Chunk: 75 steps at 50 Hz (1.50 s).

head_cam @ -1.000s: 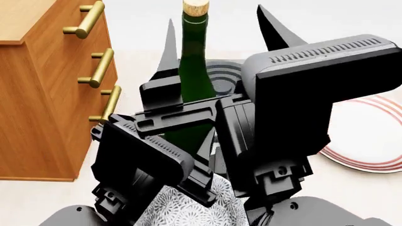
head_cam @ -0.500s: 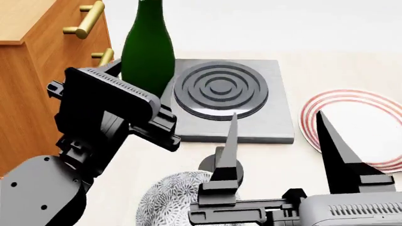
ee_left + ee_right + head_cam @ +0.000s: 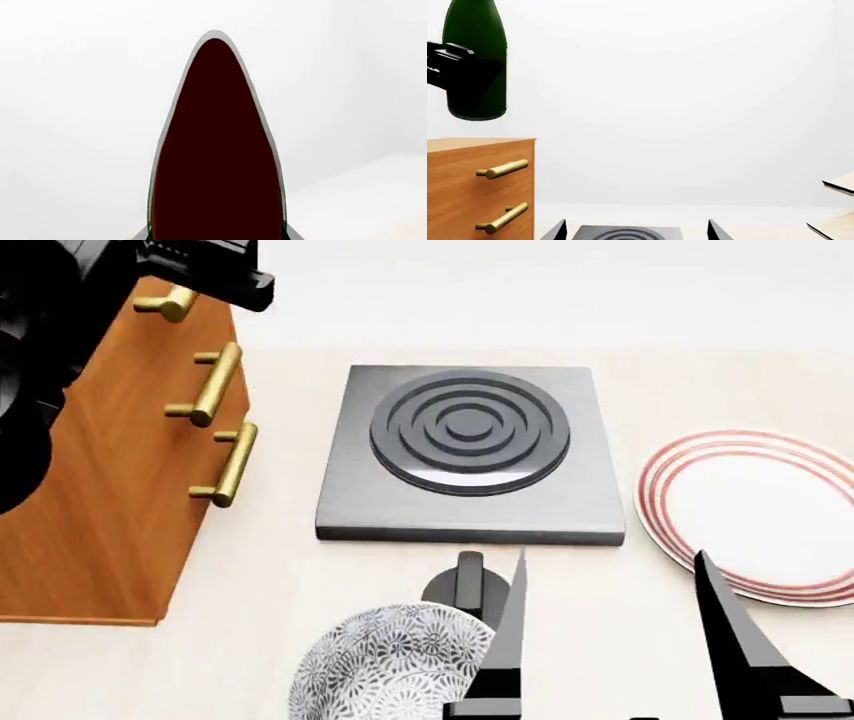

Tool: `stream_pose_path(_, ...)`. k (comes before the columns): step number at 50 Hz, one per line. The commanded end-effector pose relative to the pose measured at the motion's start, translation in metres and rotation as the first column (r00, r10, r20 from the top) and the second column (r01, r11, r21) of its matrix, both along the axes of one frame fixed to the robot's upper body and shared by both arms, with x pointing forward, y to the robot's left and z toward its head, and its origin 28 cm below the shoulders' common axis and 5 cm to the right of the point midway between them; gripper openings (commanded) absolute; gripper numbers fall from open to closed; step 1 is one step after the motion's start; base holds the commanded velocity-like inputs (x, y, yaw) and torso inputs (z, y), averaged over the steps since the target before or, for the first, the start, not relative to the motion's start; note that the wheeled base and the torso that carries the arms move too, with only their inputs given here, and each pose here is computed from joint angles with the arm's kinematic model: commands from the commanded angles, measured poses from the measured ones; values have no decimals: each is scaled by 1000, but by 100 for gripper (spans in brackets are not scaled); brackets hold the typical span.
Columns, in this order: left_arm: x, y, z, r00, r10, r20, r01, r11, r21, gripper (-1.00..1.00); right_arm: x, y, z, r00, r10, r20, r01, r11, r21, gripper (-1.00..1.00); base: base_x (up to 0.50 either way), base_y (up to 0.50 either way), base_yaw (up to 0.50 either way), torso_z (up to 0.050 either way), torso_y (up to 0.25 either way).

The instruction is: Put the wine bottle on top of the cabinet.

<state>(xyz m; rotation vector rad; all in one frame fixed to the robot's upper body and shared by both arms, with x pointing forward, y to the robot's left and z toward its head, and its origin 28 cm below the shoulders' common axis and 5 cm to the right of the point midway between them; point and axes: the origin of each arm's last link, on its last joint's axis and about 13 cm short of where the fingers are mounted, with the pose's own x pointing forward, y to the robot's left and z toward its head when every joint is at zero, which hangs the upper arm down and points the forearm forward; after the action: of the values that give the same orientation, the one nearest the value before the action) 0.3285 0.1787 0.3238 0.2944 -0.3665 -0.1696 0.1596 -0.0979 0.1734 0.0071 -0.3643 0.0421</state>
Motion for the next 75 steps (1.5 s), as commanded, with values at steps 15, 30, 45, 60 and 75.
stream_pose_path(15, 29, 35, 73, 984, 176, 25, -174, 982, -78, -100, -9, 3, 2, 1000, 28, 12, -28, 999, -27, 100, 0, 0, 0, 0, 1)
stream_pose_path(30, 41, 71, 113, 948, 317, -24, -317, 937, -145, -100, -14, 6, 9, 998, 55, 29, -54, 998, -24, 100, 0, 0, 0, 0, 1)
stream_pose_path(45, 43, 92, 128, 919, 391, -51, -394, 905, -160, -100, -15, 5, 11, 998, 58, 33, -57, 998, -20, 100, 0, 0, 0, 1, 1)
stream_pose_path(60, 42, 97, 106, 934, 305, -187, -342, 916, -212, -100, -15, 8, 9, 997, 70, 31, -69, 997, -30, 100, 0, 0, 0, 0, 1)
stream_pose_path(75, 47, 98, 85, 933, 259, -251, -312, 928, -203, -100, -15, 10, 8, 996, 80, 26, -79, 996, -35, 100, 0, 0, 0, 0, 1)
